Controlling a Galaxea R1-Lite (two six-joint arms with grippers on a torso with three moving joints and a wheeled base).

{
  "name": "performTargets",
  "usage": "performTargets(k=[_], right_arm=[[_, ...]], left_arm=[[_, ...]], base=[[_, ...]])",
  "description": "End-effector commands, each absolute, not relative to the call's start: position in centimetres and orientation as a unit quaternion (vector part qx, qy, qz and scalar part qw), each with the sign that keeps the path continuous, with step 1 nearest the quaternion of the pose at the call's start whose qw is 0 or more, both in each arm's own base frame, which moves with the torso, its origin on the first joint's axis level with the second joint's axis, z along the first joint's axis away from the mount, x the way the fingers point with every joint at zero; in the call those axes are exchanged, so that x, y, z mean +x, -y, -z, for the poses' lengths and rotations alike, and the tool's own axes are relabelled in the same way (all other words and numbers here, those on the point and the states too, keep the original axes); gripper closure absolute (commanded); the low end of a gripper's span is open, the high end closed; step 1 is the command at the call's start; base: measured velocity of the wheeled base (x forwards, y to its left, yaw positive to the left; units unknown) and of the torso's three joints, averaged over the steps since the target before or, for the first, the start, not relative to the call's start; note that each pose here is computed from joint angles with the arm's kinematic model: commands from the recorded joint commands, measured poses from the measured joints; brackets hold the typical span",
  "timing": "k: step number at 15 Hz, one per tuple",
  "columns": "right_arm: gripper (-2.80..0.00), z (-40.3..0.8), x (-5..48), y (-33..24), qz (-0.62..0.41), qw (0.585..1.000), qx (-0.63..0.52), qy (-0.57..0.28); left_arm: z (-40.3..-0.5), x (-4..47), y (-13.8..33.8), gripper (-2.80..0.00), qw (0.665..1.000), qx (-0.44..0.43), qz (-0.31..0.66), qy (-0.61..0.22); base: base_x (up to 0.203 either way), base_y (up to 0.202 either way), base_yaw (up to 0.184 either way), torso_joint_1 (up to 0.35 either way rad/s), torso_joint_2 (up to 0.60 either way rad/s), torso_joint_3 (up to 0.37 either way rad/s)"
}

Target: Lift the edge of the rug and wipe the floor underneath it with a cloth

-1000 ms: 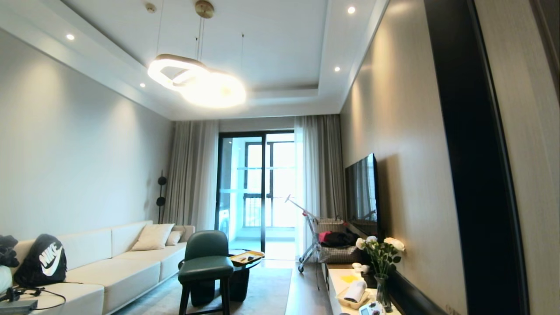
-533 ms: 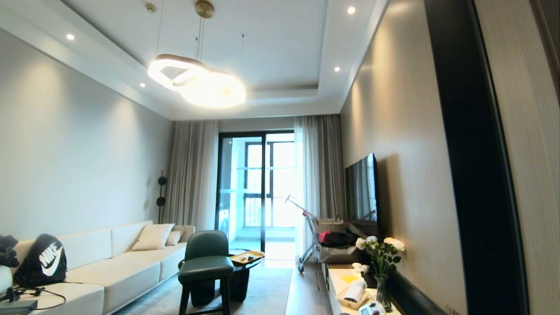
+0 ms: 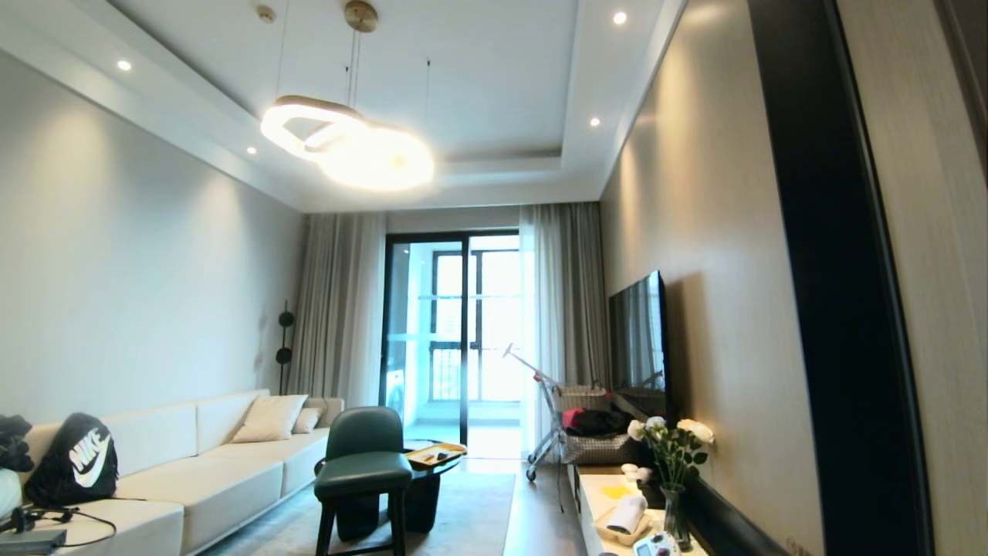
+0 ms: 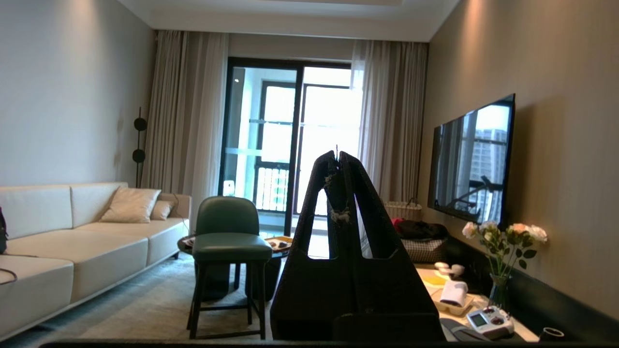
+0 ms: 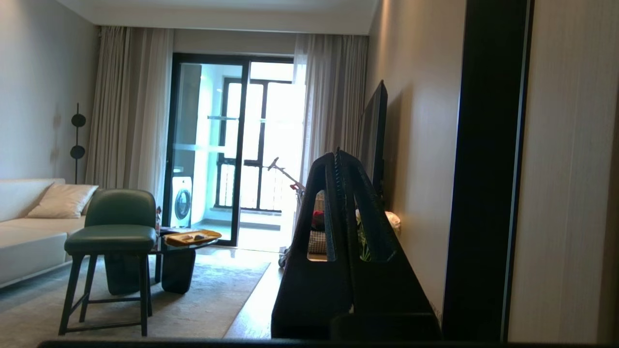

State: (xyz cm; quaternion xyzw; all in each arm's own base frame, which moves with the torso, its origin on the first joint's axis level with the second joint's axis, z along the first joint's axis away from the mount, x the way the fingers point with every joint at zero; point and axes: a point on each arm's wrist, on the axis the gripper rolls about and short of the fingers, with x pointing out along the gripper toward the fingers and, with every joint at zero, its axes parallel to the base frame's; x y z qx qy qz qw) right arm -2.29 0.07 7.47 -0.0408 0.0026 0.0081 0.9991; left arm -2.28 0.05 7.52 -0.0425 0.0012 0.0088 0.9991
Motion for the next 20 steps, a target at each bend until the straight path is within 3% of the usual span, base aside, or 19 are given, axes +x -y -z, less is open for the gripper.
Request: performTargets(k=[1, 20], right_arm=[[0.0, -7.49, -2.28, -0.07, -0.009, 0.999, -0.04, -0.003], [0.0, -7.49, -2.28, -0.07, -0.009, 0.999, -0.042, -0.003]], left_arm=[[-7.52, -2.28, -0.06, 0.0, 0.999, -0.043, -0.009, -0.001], [-7.52, -2.28, -0.06, 0.0, 0.999, -0.043, -0.009, -0.001]], base=[[0.0, 0.0, 0.0, 0.0, 0.0, 0.0], [0.0, 0.0, 0.0, 0.0, 0.0, 0.0]])
